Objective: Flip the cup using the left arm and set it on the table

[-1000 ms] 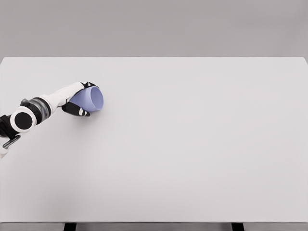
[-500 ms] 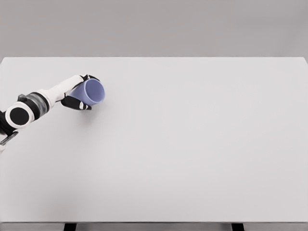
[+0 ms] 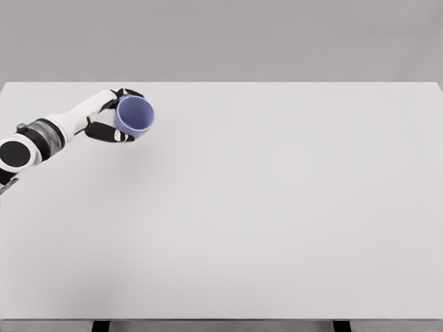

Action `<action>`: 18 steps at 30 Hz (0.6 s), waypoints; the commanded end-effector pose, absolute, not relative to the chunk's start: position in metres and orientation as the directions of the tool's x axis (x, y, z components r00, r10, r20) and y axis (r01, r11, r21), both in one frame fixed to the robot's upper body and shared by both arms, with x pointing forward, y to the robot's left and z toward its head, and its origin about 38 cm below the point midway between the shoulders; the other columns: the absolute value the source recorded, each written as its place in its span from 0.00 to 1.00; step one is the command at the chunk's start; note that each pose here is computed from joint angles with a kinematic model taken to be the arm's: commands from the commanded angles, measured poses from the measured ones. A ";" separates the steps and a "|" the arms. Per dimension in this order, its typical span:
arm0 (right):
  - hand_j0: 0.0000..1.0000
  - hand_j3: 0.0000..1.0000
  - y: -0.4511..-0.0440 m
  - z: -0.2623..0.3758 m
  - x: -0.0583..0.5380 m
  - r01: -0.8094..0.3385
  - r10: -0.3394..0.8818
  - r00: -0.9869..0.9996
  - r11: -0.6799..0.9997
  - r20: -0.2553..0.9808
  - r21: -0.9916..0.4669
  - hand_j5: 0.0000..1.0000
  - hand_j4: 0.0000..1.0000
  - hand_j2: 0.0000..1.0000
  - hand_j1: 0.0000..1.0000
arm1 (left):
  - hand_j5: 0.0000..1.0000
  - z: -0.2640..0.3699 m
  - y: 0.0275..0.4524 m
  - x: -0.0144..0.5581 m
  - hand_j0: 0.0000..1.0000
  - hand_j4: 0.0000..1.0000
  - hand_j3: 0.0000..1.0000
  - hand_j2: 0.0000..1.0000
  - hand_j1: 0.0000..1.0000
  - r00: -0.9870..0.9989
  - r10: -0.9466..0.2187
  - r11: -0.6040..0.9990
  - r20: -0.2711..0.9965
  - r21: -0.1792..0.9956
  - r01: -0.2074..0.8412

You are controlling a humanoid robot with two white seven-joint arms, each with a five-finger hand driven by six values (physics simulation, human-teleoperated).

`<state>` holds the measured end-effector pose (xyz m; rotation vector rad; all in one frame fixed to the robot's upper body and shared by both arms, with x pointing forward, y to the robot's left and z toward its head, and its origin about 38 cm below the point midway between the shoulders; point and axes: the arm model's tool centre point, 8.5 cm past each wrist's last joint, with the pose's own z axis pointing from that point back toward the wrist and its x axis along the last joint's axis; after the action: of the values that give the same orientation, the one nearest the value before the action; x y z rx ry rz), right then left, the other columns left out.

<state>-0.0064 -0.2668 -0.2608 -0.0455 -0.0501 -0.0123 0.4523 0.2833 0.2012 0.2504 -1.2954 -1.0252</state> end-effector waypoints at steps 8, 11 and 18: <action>1.00 1.00 -0.267 -0.261 -0.005 0.013 -0.011 0.999 0.999 0.052 -0.045 1.00 1.00 1.00 1.00 | 0.86 0.201 0.289 0.450 0.86 0.86 0.86 0.86 0.86 -0.048 -0.692 0.620 0.720 0.627 0.472; 1.00 1.00 -0.267 -0.261 -0.005 0.013 -0.011 0.999 0.999 0.052 -0.045 1.00 1.00 1.00 1.00 | 0.86 0.201 0.286 0.451 0.86 0.86 0.86 0.86 0.86 -0.048 -0.676 0.632 0.735 0.612 0.476; 1.00 1.00 -0.267 -0.261 -0.006 0.014 -0.011 0.999 0.999 0.050 -0.045 1.00 1.00 1.00 1.00 | 0.86 0.200 0.287 0.451 0.86 0.86 0.86 0.86 0.86 -0.043 -0.676 0.633 0.735 0.610 0.476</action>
<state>-0.0064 -0.2668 -0.2608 -0.0455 -0.0502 -0.0123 0.4510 0.2867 0.1996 0.1896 -1.3148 -0.9406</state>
